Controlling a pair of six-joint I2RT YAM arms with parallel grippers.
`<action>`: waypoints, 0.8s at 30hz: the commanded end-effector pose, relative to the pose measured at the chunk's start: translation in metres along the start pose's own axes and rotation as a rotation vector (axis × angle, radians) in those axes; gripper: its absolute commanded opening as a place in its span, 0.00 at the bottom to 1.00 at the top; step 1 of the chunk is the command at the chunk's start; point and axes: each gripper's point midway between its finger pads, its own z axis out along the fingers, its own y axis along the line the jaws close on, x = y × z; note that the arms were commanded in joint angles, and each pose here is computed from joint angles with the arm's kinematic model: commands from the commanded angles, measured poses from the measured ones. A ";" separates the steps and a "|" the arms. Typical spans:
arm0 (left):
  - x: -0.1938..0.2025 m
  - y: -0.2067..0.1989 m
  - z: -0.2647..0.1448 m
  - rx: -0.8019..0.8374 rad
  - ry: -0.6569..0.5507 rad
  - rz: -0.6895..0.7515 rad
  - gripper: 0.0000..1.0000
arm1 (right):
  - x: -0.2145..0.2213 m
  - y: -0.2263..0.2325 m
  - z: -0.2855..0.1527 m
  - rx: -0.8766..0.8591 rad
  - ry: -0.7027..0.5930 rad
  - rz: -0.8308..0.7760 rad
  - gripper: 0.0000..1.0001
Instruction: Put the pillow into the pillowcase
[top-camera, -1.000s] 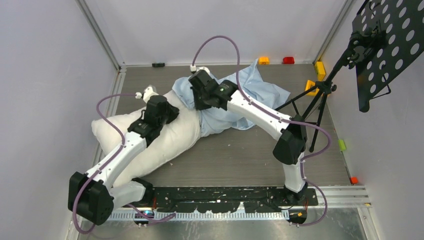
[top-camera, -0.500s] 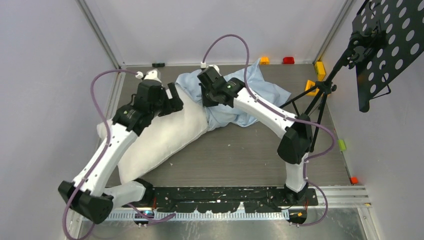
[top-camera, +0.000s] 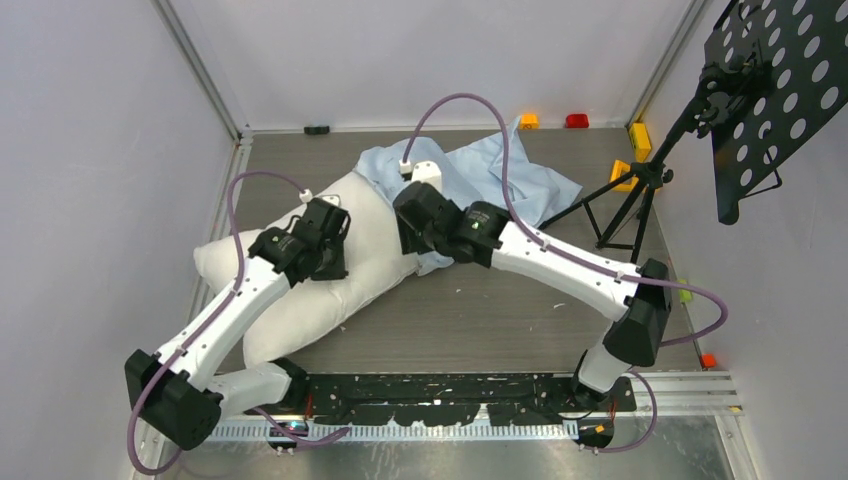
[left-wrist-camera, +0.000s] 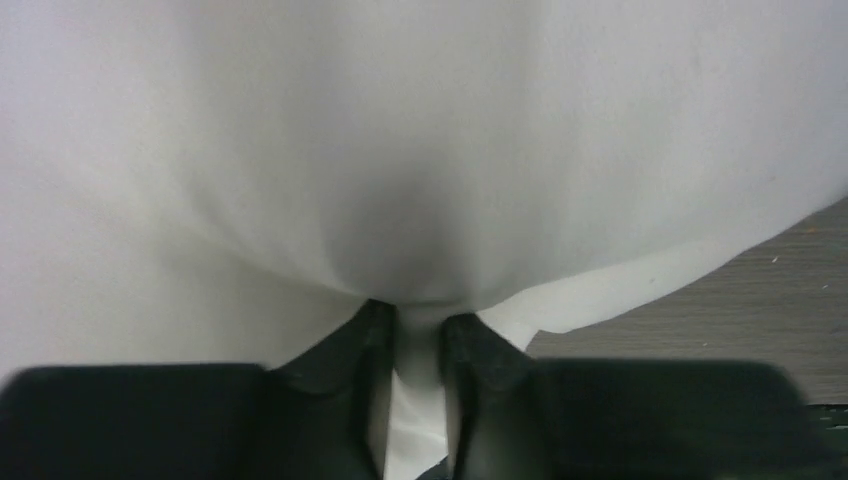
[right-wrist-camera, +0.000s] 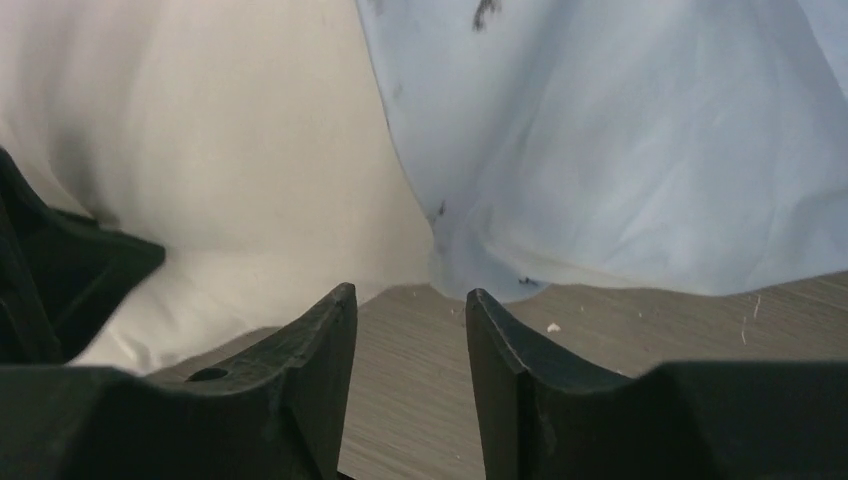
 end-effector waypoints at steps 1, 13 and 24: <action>-0.013 -0.013 0.008 0.031 -0.038 -0.035 0.13 | 0.017 -0.017 -0.007 0.095 -0.071 0.045 0.51; -0.010 -0.010 0.006 0.039 -0.060 -0.057 0.00 | 0.073 -0.011 0.061 0.079 -0.069 0.117 0.61; -0.023 0.001 -0.006 -0.006 -0.114 -0.025 0.00 | 0.052 -0.062 0.057 0.356 -0.110 0.071 0.12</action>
